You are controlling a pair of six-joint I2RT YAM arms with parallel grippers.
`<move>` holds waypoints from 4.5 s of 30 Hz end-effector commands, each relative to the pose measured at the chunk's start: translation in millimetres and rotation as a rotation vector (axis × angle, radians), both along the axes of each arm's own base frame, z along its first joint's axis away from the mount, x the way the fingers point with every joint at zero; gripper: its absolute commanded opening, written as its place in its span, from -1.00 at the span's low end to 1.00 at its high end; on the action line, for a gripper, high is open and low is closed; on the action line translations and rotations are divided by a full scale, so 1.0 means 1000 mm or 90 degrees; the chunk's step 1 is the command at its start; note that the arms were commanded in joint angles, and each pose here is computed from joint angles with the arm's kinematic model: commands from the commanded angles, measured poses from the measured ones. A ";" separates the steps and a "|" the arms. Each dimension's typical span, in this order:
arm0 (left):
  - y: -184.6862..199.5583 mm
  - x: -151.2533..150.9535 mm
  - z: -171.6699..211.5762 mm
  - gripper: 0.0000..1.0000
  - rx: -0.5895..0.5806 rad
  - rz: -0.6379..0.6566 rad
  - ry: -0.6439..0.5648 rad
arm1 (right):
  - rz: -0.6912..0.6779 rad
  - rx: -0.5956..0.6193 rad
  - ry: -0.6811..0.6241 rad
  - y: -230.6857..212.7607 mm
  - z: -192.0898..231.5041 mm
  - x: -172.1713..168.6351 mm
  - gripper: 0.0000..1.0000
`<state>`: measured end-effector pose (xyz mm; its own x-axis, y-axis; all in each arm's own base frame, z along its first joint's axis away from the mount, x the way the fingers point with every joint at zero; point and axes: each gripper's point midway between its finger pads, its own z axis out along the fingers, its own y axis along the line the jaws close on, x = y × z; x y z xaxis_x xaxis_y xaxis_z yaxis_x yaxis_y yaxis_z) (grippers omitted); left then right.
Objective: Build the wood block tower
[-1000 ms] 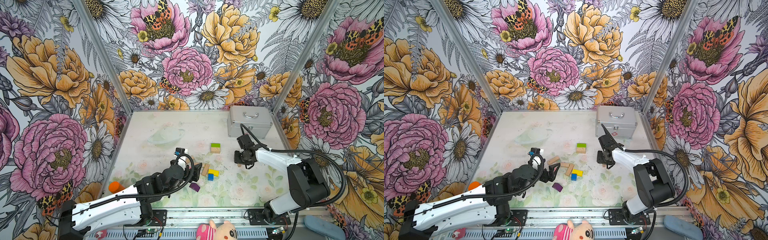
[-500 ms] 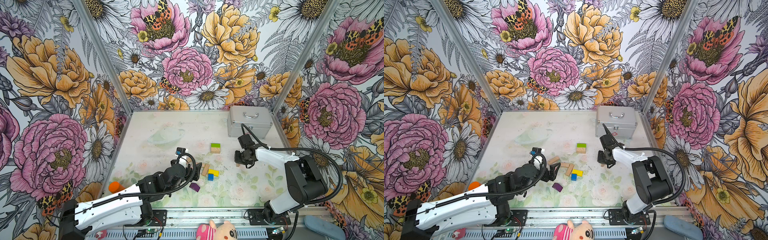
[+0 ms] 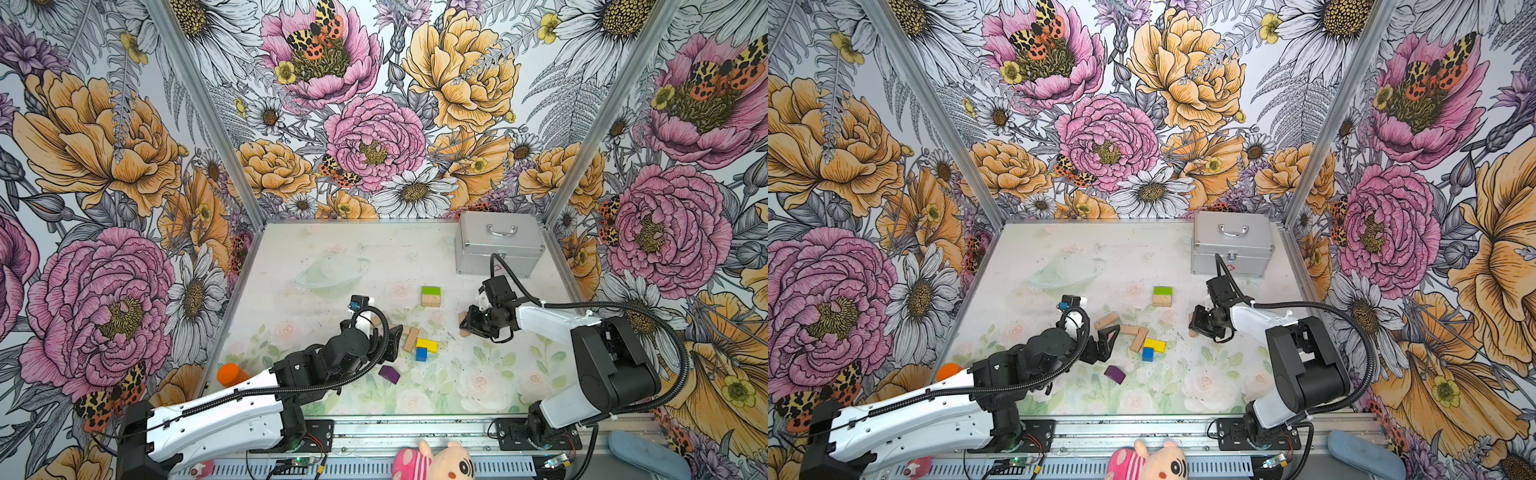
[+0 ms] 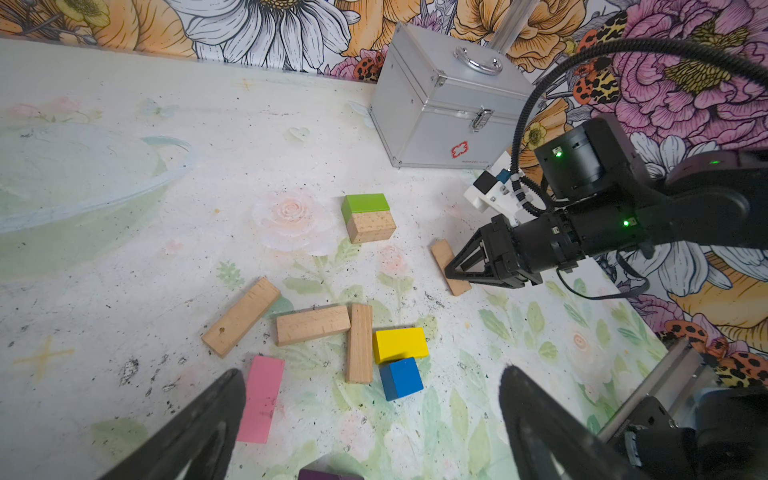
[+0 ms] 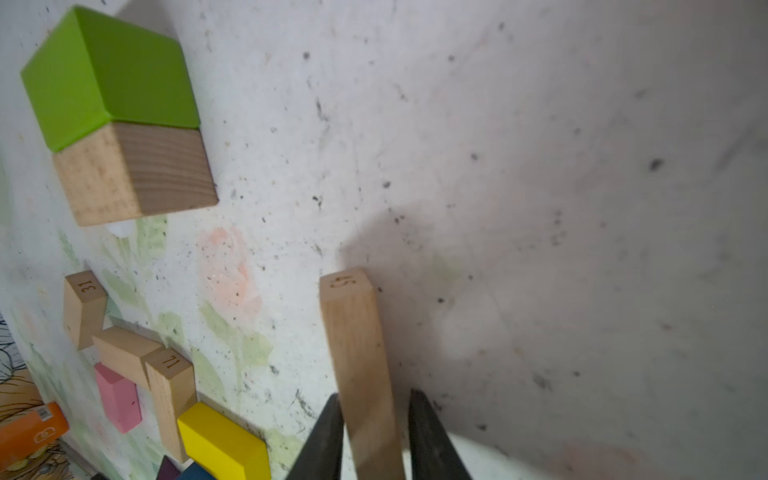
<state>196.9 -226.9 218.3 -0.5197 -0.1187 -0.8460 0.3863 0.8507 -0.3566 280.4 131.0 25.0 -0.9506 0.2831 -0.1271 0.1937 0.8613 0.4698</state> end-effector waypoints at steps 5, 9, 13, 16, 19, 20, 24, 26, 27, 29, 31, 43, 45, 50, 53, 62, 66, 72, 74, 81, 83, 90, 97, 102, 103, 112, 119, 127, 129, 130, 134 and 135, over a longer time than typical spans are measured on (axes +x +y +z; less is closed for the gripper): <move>0.003 0.000 0.002 0.92 -0.009 0.002 0.000 | -0.013 -0.068 -0.022 -0.022 0.011 -0.007 -0.13; 0.001 -0.001 0.002 0.93 -0.008 0.000 0.002 | -0.007 -0.091 -0.050 -0.029 0.033 -0.006 0.13; 0.000 0.000 0.001 0.92 -0.007 0.002 0.000 | -0.012 -0.147 -0.063 -0.042 0.048 -0.004 0.19; -0.001 0.000 0.001 0.92 -0.009 0.001 -0.001 | -0.008 -0.166 -0.064 -0.041 0.051 -0.004 0.15; 0.000 -0.001 0.001 0.92 -0.009 0.001 -0.002 | -0.001 -0.178 -0.062 -0.033 0.049 -0.005 0.10; 0.001 -0.001 0.000 0.92 -0.010 0.001 -0.002 | 0.003 -0.184 -0.062 -0.031 0.048 -0.005 0.09; 0.005 -0.003 -0.001 0.92 -0.009 0.003 -0.004 | 0.017 -0.210 -0.053 -0.021 0.041 -0.002 0.07; 0.008 -0.003 -0.002 0.93 -0.007 0.004 -0.005 | 0.022 -0.222 -0.045 -0.018 0.036 -0.001 0.07; 0.009 -0.004 -0.003 0.93 -0.007 0.004 -0.005 | 0.025 -0.225 -0.044 -0.015 0.035 0.000 0.07; 0.010 -0.006 -0.004 0.93 -0.010 0.000 -0.005 | 0.031 -0.235 -0.042 -0.013 0.032 0.002 0.07; 0.009 -0.008 -0.006 0.92 -0.012 -0.009 -0.003 | 0.033 -0.241 -0.034 -0.011 0.029 0.003 0.07; -0.028 -0.036 -0.023 0.94 0.025 -0.181 0.043 | 0.041 -0.258 -0.001 -0.005 0.005 0.013 -0.08; -0.037 -0.045 -0.032 0.94 0.046 -0.226 0.067 | 0.044 -0.262 0.005 -0.004 0.001 0.014 -0.13; -0.044 -0.051 -0.048 0.93 0.095 -0.261 0.095 | 0.046 -0.268 0.011 -0.004 -0.003 0.017 -0.28; -0.046 -0.051 -0.048 0.94 0.103 -0.269 0.090 | 0.047 -0.266 0.009 -0.003 -0.002 0.018 -0.40; -0.039 -0.042 -0.047 0.94 0.124 -0.258 0.087 | 0.058 -0.242 -0.022 0.016 0.026 0.034 -0.50; -0.036 -0.039 -0.045 0.94 0.123 -0.253 0.083 | 0.066 -0.229 -0.055 0.032 0.050 0.048 -0.50; -0.033 -0.033 -0.048 0.95 0.125 -0.239 0.080 | 0.084 -0.210 -0.086 0.061 0.072 0.074 -0.50; -0.033 -0.032 -0.050 0.95 0.126 -0.238 0.079 | 0.092 -0.210 -0.088 0.069 0.072 0.083 -0.50; -0.030 -0.030 -0.050 0.95 0.121 -0.230 0.073 | 0.125 -0.209 -0.078 0.098 0.061 0.100 -0.51; -0.030 -0.029 -0.048 0.95 0.118 -0.229 0.070 | 0.133 -0.211 -0.075 0.102 0.058 0.102 -0.51; -0.029 -0.028 -0.047 0.95 0.114 -0.227 0.066 | 0.154 -0.216 -0.069 0.114 0.052 0.105 -0.51; -0.028 -0.026 -0.048 0.96 0.116 -0.224 0.069 | 0.156 -0.227 -0.064 0.114 0.046 0.108 -0.51; -0.028 -0.026 -0.049 0.95 0.116 -0.223 0.069 | 0.156 -0.231 -0.062 0.115 0.045 0.109 -0.51; -0.028 -0.026 -0.048 0.95 0.115 -0.222 0.069 | 0.156 -0.231 -0.061 0.115 0.044 0.109 -0.51; -0.027 -0.025 -0.048 0.95 0.115 -0.219 0.068 | 0.152 -0.235 -0.052 0.115 0.038 0.110 -0.50; -0.026 -0.025 -0.047 0.96 0.114 -0.218 0.066 | 0.146 -0.238 -0.050 0.115 0.036 0.111 -0.48; -0.025 -0.024 -0.046 0.95 0.111 -0.213 0.061 | 0.135 -0.241 -0.042 0.113 0.034 0.110 -0.46; -0.024 -0.024 -0.046 0.95 0.112 -0.212 0.061 | 0.134 -0.242 -0.041 0.112 0.034 0.110 -0.46; -0.024 -0.024 -0.046 0.96 0.112 -0.212 0.061 | 0.133 -0.242 -0.041 0.112 0.034 0.110 -0.45; -0.024 -0.024 -0.046 0.95 0.111 -0.210 0.061 | 0.130 -0.240 -0.040 0.113 0.034 0.110 -0.38; -0.023 -0.024 -0.046 0.95 0.110 -0.209 0.060 | 0.131 -0.240 -0.039 0.113 0.034 0.110 -0.35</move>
